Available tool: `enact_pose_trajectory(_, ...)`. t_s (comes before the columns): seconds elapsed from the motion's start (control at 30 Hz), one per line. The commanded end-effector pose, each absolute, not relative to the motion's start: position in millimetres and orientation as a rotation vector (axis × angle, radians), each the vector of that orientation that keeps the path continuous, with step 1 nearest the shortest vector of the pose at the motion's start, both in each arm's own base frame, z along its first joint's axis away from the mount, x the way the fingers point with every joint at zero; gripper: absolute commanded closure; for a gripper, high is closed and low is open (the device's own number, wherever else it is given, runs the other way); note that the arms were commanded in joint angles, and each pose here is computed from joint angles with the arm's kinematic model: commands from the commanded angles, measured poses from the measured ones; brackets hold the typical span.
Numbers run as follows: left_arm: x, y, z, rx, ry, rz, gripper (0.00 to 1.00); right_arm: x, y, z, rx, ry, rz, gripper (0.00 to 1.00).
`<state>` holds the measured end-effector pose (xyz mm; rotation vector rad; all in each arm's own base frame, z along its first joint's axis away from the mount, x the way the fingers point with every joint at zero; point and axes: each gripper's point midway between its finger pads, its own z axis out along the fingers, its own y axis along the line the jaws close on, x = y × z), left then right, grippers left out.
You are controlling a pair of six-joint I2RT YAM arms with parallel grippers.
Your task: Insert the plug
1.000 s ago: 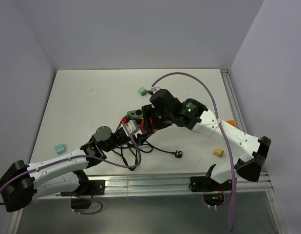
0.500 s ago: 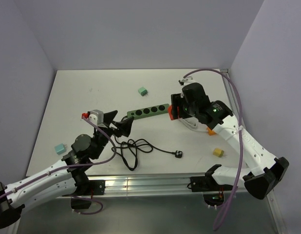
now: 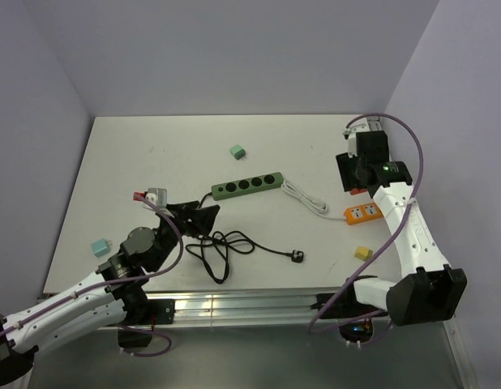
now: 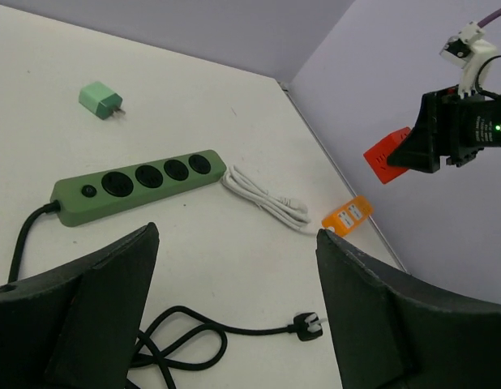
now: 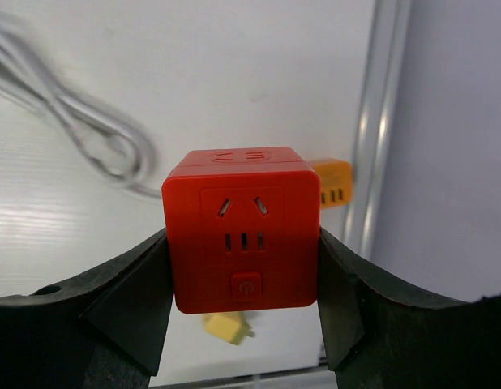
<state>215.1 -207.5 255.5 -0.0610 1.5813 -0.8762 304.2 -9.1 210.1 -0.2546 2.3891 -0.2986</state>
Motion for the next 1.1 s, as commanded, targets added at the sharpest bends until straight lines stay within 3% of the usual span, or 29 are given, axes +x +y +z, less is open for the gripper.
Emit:
enact_pose_trajectory(0.0, 206, -216, 251, -0.020, 1.564, -0.956, 0.17, 300, -48, 205, -0.359, 2.401, -0.410, 1.00)
enact_pose_trajectory(0.17, 203, -230, 224, 0.025, 1.608, -0.992, 0.21, 285, -70, 172, -0.381, 2.489, -0.369, 1.00)
enact_pose_trajectory(0.3, 197, -246, 207, 0.094, 1.649, -1.035, 0.22, 280, -51, 148, -0.450, 2.495, -0.137, 1.00)
enact_pose_trajectory(0.53, 195, -246, 203, 0.085, 1.677, -1.024, 0.28, 280, -72, 137, -0.313, 2.505, -0.054, 1.00)
enact_pose_trajectory(1.07, 187, -222, 213, 0.052, 1.586, -1.024, 0.27, 281, -104, 108, -0.238, 2.463, -0.071, 1.00)
